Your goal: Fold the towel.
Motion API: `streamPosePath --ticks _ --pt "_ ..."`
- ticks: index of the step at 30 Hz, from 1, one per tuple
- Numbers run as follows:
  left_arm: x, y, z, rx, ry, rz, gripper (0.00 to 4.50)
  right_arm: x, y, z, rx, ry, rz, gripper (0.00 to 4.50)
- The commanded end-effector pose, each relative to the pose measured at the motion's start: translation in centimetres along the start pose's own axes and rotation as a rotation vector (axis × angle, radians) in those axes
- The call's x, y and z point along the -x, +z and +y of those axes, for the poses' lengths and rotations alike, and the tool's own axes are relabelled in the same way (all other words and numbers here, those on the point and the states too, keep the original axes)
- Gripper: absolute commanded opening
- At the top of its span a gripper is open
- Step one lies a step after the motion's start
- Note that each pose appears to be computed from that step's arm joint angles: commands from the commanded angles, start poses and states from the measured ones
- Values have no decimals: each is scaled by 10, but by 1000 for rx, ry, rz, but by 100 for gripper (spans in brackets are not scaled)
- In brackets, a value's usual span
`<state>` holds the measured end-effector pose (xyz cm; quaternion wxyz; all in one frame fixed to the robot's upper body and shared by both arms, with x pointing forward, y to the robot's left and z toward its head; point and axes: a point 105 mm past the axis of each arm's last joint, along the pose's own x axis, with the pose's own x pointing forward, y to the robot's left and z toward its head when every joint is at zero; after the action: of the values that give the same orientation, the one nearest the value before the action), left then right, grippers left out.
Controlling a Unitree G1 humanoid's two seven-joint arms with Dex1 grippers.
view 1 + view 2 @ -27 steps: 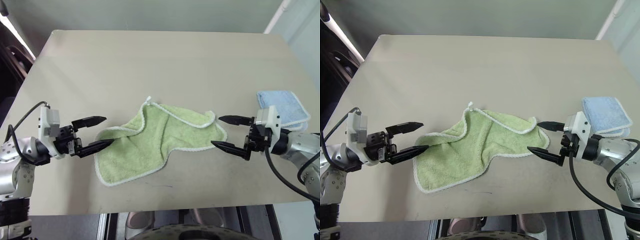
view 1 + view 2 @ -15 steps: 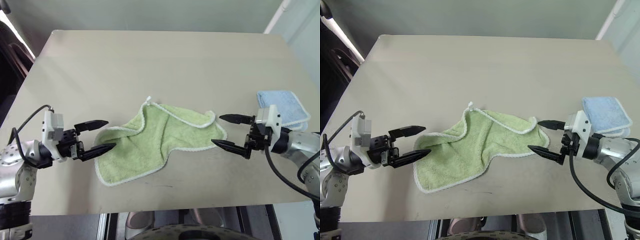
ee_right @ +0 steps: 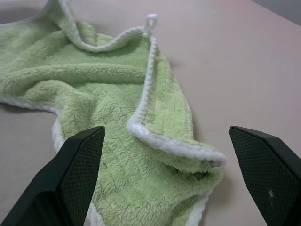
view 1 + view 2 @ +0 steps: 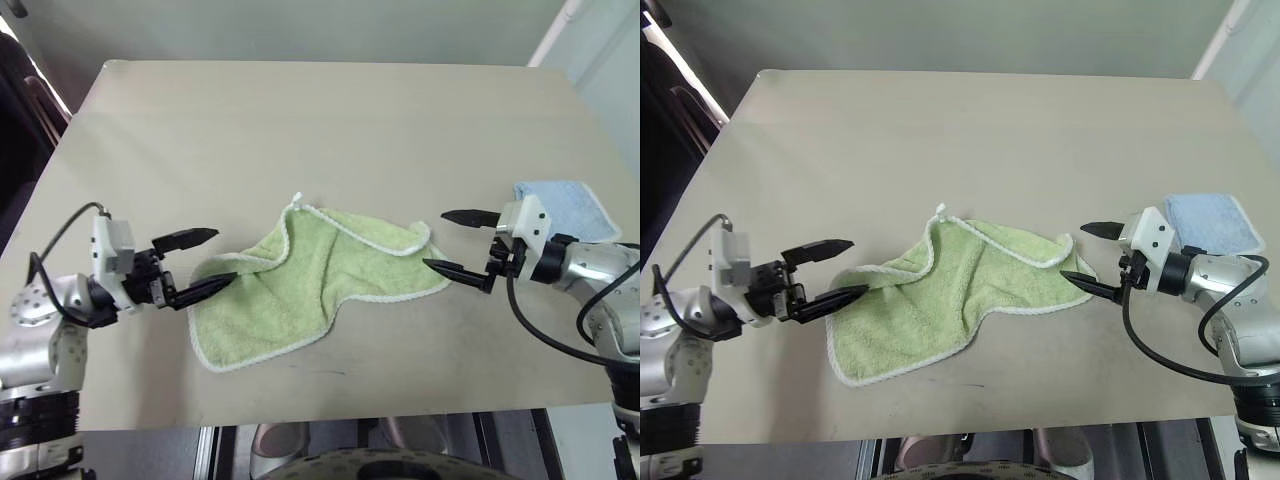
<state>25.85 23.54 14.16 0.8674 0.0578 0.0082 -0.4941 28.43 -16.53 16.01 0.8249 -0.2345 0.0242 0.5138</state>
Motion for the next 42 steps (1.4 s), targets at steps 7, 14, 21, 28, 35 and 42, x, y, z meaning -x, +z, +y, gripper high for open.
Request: streamPosePath --ticks 7,14,21,28,35,42 --pt "8 1 2 -46 23 6 450 -10 9 -3 350 192 92 446" --pt "7 -2 -1 -49 23 12 450 -22 7 -7 543 293 141 446" --pt "11 -10 -9 -42 18 33 450 -31 10 -4 643 344 118 446" --pt "14 -8 -9 -53 36 28 450 -44 12 -11 735 327 106 446" --pt "16 -6 -7 -61 45 27 450 -46 10 -11 756 337 100 386" --pt "17 -1 -2 -83 64 27 450 -53 10 -13 774 318 89 284"
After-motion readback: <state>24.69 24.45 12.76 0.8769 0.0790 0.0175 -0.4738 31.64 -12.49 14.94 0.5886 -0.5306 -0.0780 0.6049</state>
